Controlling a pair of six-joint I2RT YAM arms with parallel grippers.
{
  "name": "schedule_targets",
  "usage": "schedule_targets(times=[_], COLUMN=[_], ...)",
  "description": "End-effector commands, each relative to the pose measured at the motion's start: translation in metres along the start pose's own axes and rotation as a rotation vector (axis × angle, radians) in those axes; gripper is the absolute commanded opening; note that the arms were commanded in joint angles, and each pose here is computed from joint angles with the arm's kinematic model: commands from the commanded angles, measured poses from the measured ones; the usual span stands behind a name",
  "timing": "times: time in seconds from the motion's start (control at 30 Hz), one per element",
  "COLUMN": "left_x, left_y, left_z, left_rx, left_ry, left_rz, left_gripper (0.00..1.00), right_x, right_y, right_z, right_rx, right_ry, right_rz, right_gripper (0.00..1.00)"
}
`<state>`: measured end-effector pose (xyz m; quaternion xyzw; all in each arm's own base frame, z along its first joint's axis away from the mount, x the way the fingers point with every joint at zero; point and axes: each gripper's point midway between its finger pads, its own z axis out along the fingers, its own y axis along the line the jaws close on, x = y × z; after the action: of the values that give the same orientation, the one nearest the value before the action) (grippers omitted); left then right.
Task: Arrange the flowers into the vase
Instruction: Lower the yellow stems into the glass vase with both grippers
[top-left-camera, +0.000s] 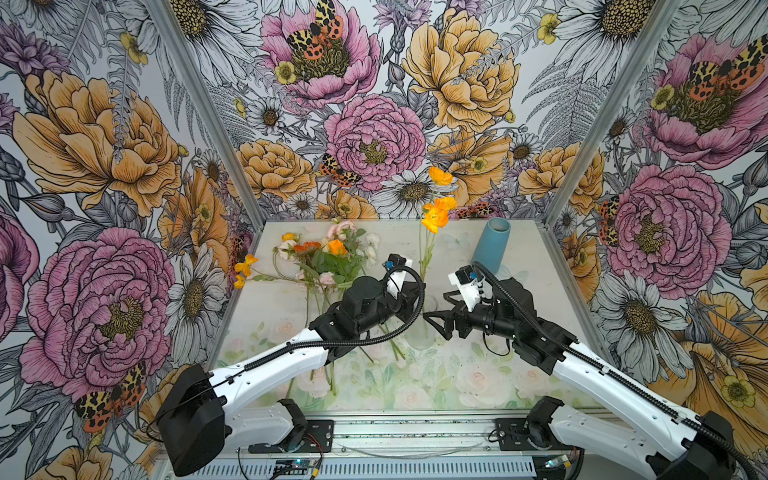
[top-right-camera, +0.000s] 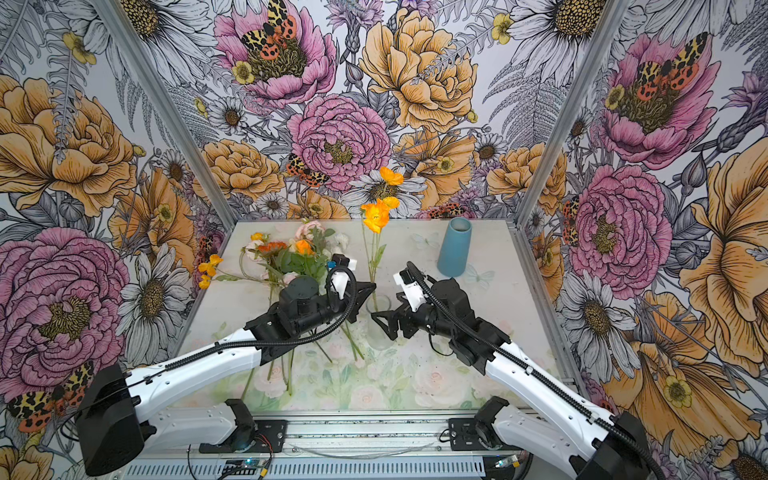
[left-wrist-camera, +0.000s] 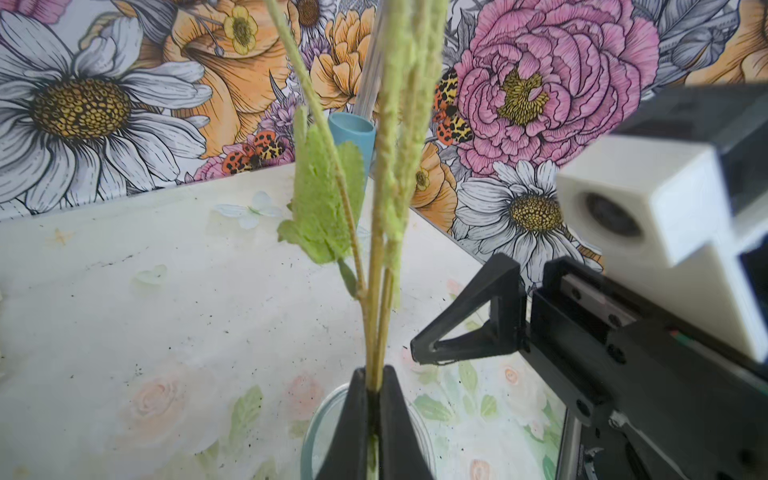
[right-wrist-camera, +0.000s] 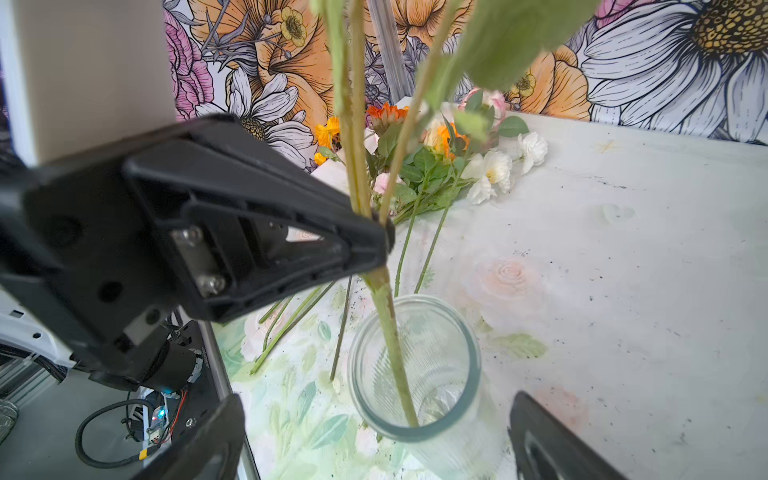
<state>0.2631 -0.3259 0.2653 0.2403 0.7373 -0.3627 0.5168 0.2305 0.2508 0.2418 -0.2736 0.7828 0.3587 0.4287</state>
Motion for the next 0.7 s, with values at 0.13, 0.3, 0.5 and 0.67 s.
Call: schedule_targets(times=[0.13, 0.3, 0.5, 0.67], left_x=[0.010, 0.013, 0.013, 0.012], left_y=[-0.007, -0.002, 0.002, 0.004], left_z=[0.007, 0.005, 0.002, 0.002], left_rx=[-0.009, -0.041, -0.058, -0.063], left_ry=[-0.053, -0.056, -0.062, -0.064], left_rz=[0.041, 0.048, 0.057, 0.057], left_gripper=[0.00, 0.11, 0.21, 0.27], right_x=[-0.005, -0.004, -0.005, -0.006], right_y=[-0.002, -0.002, -0.002, -0.002], right_z=[-0.004, -0.002, 0.000, 0.002], right_rx=[0.011, 0.011, 0.010, 0.006], right_ry=[-0.027, -0.022, -0.017, -0.013], right_rz=[-0.026, -0.028, -0.029, -0.031], right_gripper=[0.99, 0.99, 1.00, 0.99])
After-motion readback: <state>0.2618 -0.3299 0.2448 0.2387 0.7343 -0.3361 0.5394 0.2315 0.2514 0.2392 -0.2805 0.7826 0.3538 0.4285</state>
